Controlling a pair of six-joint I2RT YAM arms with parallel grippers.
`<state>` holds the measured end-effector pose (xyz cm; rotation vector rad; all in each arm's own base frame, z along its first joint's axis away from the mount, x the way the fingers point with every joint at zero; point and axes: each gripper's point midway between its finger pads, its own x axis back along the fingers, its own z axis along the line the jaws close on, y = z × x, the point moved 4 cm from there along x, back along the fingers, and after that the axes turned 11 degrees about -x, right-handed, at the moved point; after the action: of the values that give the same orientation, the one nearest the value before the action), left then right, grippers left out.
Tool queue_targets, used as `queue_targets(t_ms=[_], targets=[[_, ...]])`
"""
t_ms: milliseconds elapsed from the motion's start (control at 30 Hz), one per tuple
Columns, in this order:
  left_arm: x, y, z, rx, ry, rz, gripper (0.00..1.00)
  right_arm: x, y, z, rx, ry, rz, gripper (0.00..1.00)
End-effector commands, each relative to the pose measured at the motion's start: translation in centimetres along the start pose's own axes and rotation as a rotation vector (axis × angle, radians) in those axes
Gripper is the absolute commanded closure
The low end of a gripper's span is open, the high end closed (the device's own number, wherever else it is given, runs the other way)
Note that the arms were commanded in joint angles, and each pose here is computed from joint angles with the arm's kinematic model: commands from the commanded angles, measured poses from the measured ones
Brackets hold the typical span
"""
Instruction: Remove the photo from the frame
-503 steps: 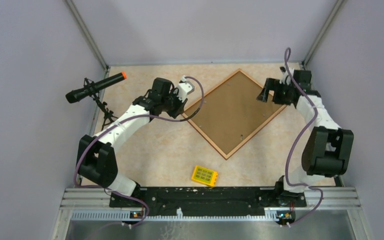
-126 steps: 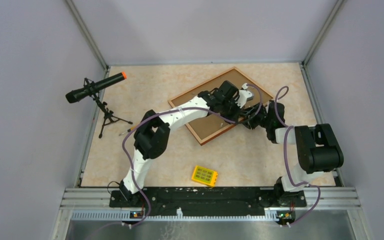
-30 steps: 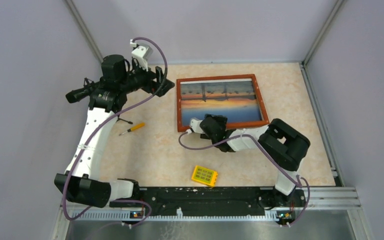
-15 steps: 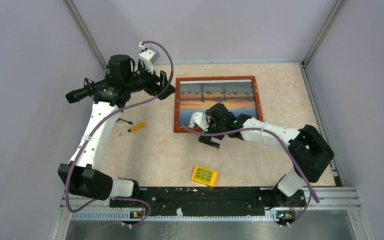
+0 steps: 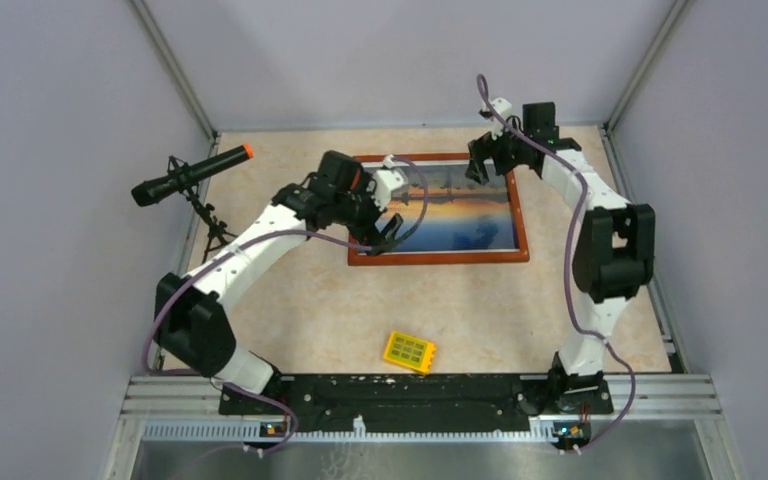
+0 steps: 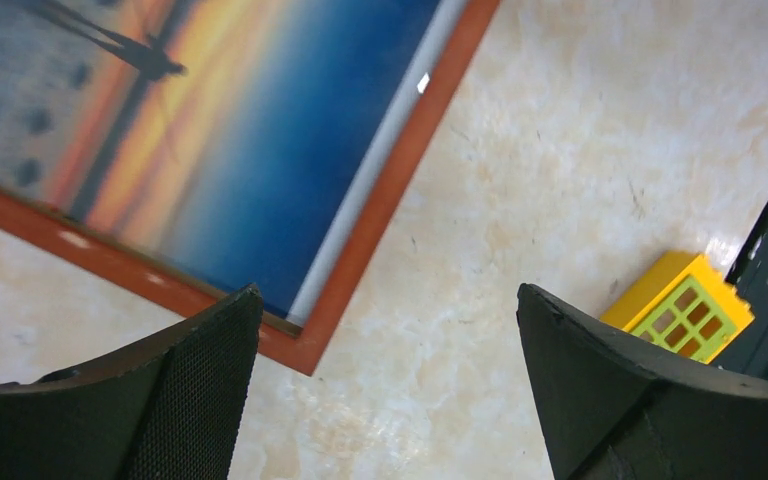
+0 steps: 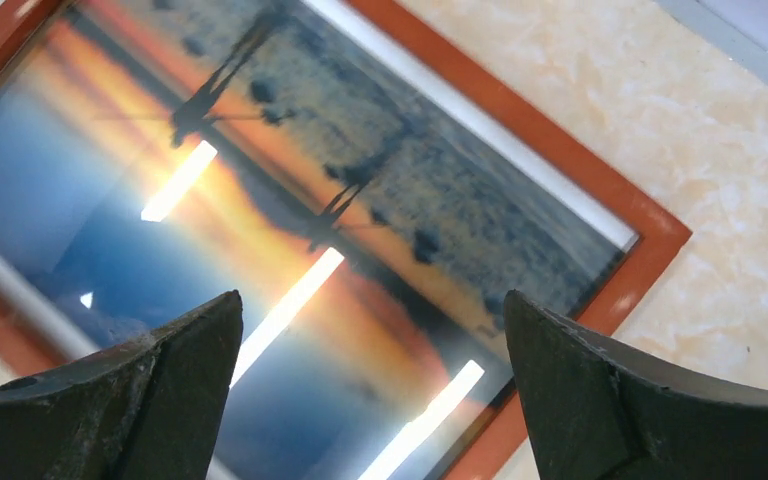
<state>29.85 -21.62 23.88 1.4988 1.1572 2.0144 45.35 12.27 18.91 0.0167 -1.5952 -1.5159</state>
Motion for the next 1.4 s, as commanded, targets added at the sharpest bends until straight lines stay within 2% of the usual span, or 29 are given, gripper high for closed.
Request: queue_targets(t_ms=[0,167,333,633,733,833,900,1067,1367], targets=[[-3.4,-4.4,-1.3,-0.077,-0.03,0.171,0.01,-3.5,2.5,-2.8,-0.094,0.043,-0.054,0.01],[-5.4,-6.4,-2.7,-0.048,-0.129,0.217,0.01,-7.8,5.5,-6.1,-0.136,0.021,-0.092,0.01],[-6.3,-8.5,-4.5,-0.058,-0.209,0.243,0.01,-11.8,6.4,-9.2,-0.141,-0.032,-0.126,0.01],[-8.2,-11.2,-6.1,-0.034,-0.269,0.274,0.01,-16.0,4.0,-11.9,-0.175,-0.1,-0.15,0.02],[-8.8,-11.7,-6.3,-0.023,-0.28,0.287,0.01,-16.7,2.3,-12.6,-0.181,-0.132,-0.11,0.11],[-9.2,-12.1,-6.3,-0.017,-0.275,0.296,0.01,-16.9,0.4,-13.9,-0.164,-0.219,-0.052,0.32],[-9.3,-12.2,-6.1,-0.017,-0.265,0.3,0.01,-16.8,-0.6,-14.6,-0.148,-0.274,-0.008,0.4],[-9.5,-12.4,-5.8,-0.011,-0.242,0.31,0.01,-16.7,-3.7,-15.2,-0.105,-0.307,0.116,0.52],[-9.8,-13.3,-5.1,0.002,-0.179,0.344,0.01,-15.9,-8.7,-14.1,-0.056,-0.254,0.34,0.74]])
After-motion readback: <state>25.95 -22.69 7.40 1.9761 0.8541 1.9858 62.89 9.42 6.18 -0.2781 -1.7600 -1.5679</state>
